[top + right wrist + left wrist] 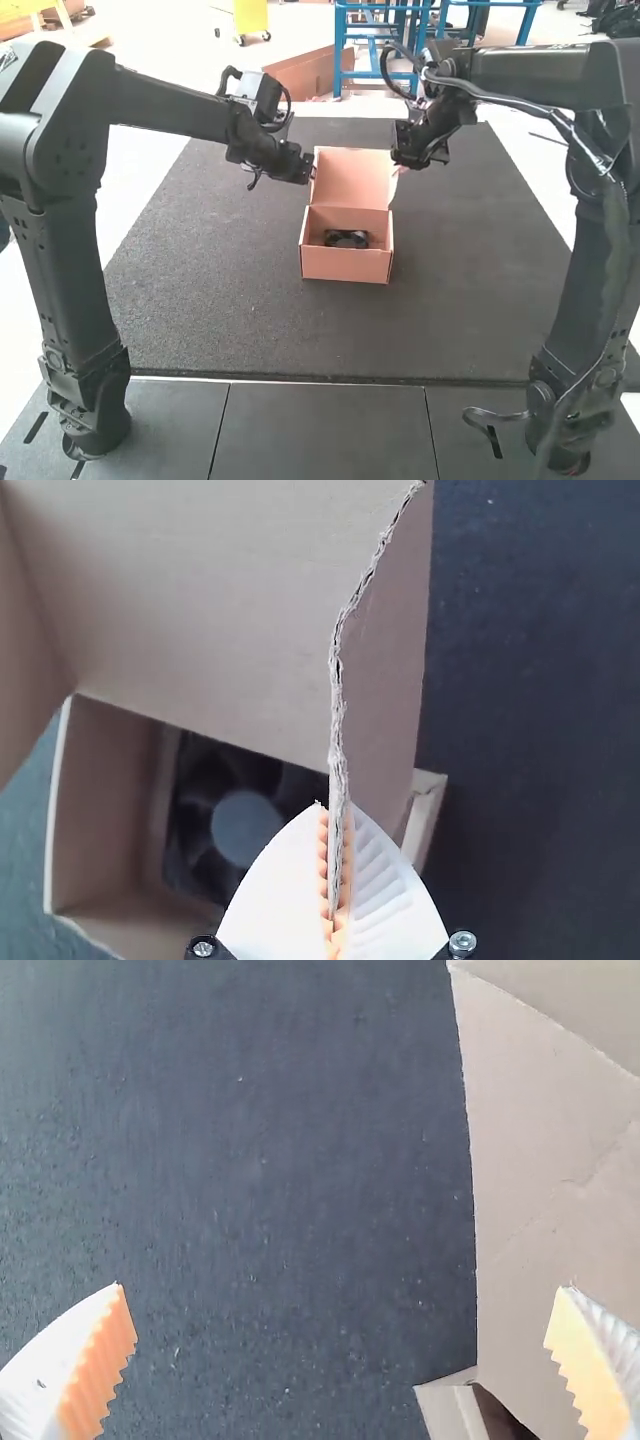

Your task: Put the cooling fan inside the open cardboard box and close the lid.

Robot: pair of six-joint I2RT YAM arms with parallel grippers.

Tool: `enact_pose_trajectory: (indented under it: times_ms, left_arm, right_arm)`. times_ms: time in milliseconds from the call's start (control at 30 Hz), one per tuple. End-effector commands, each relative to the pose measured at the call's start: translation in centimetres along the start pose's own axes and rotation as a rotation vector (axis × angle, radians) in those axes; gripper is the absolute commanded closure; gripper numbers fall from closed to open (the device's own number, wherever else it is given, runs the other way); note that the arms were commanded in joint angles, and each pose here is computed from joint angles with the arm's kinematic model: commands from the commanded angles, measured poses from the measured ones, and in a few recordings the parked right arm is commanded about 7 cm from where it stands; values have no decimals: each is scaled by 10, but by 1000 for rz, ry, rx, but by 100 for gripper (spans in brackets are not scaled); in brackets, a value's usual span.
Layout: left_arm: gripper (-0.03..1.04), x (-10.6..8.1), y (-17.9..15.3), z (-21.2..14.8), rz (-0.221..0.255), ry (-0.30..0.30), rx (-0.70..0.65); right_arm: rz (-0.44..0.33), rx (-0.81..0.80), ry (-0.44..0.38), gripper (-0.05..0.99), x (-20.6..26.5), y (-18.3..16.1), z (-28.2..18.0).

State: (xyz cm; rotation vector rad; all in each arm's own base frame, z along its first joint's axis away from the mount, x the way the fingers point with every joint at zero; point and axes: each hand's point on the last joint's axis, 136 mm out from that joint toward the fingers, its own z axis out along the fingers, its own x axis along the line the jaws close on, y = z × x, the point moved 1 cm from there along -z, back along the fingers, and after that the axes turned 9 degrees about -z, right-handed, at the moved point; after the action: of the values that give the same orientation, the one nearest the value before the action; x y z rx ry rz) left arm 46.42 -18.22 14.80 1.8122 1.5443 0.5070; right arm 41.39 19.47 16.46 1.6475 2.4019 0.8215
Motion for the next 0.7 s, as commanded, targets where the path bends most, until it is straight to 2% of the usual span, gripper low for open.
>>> enact_pose_trajectory:
  times_ms: [0,667]
  left_arm:
    - [4,-14,25,-25,2,-34,-68]
    - [4,-26,14,-56,29,-51,-48]
  right_arm:
    - [-37,15,38,95,19,-9,-5]
    - [-49,54,46,95,25,-25,-2]
